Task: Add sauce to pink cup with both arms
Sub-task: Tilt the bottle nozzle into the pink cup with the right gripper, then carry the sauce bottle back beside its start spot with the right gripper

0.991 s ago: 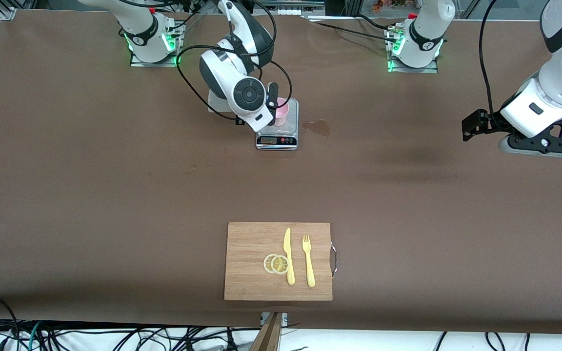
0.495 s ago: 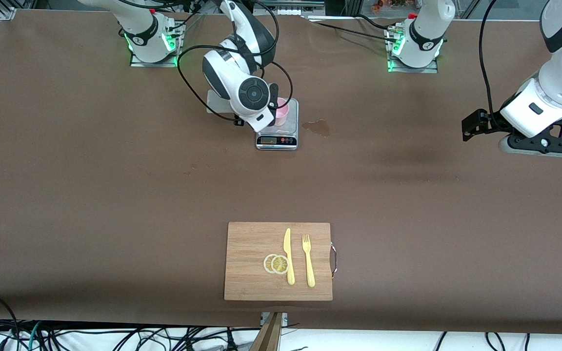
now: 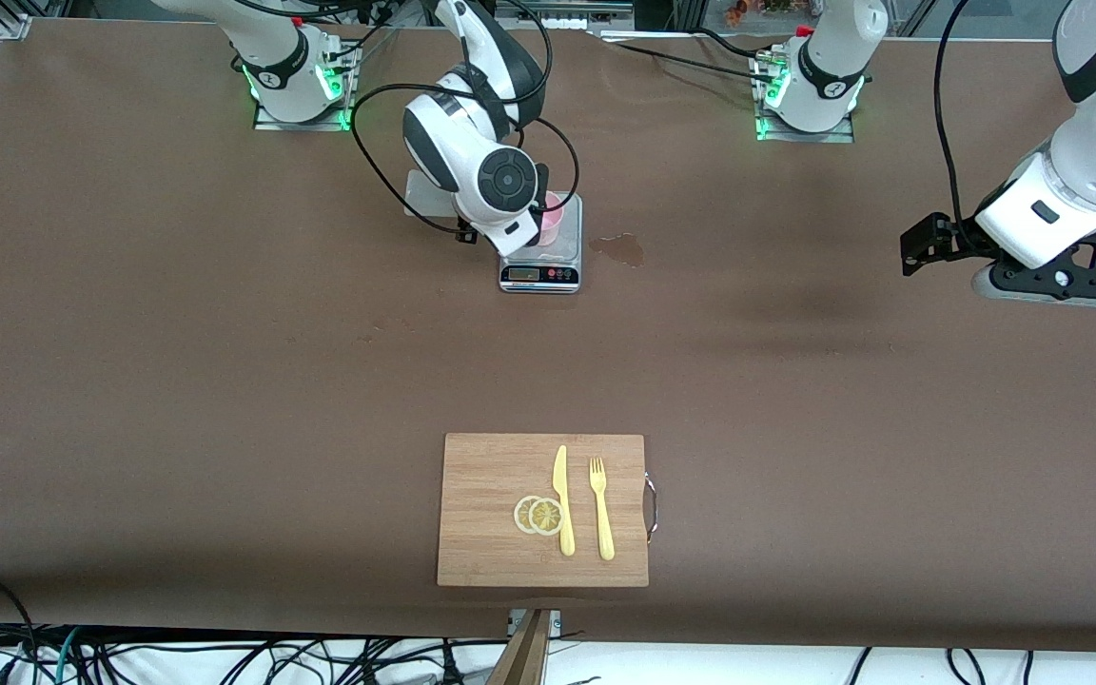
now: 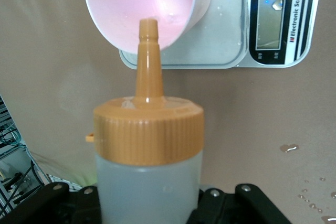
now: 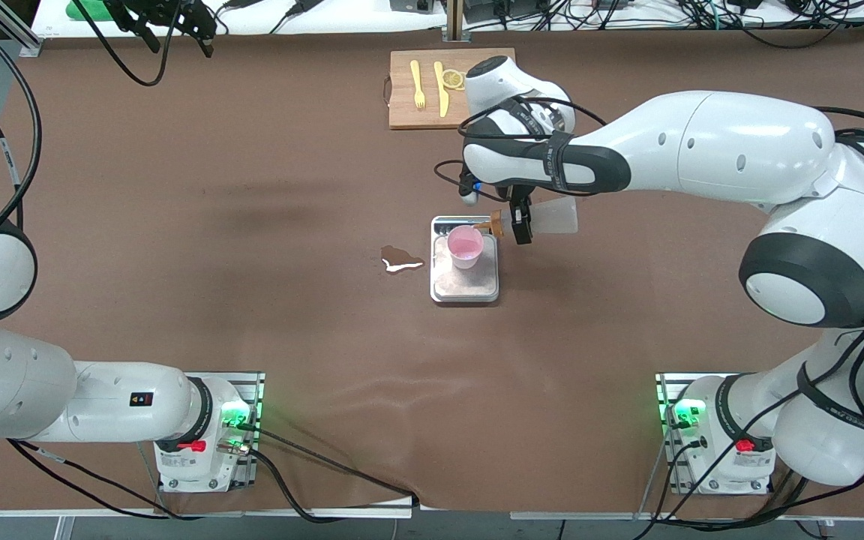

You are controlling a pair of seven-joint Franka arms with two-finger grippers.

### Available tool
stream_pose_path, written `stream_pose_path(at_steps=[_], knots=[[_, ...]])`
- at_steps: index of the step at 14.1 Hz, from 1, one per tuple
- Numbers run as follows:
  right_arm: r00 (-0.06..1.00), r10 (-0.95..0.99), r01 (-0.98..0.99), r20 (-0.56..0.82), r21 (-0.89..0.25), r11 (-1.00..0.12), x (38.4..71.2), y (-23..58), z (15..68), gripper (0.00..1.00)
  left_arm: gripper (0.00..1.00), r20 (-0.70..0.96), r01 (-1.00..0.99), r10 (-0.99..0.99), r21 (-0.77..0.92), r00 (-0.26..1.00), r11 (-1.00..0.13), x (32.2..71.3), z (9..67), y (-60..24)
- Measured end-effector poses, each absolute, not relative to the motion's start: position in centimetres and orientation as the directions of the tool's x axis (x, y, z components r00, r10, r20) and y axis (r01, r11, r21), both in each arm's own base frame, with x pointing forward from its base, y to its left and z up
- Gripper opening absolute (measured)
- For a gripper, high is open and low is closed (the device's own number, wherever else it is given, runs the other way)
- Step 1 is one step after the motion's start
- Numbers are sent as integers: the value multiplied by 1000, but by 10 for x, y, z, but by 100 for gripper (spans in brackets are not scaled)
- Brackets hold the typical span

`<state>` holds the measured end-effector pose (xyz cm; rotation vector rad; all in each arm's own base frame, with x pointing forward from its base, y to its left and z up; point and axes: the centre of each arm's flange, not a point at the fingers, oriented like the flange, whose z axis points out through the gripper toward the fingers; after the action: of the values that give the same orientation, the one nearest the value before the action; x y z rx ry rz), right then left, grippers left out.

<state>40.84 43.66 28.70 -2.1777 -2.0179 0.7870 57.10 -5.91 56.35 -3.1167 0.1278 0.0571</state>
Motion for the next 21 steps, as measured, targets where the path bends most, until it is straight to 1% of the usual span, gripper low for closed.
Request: stream_pose_path(at_steps=[6,8,12,15,18,21], knots=[[5,948,911,-317,-390,-135,407,438,285,21,100,-37,-83,-82,-20,996,-996,571,563,-59],[14,958,899,-287,-415,-138,411,436,287,21,100,-37,-83,-82,-20,996,-996,571,563,-60],[3,987,872,-164,-482,-83,420,433,303,21,100,-37,-92,-91,-20,995,-996,570,564,-64],[-35,994,863,-99,-505,-19,433,418,314,21,100,-37,-103,-102,-19,994,-995,570,564,-71],[-45,999,844,12,-534,45,455,385,327,21,100,-37,-103,-102,-19,994,-994,570,564,-71],[-75,984,823,162,-548,153,484,330,335,21,100,-37,-103,-102,-19,994,-995,570,564,-71]])
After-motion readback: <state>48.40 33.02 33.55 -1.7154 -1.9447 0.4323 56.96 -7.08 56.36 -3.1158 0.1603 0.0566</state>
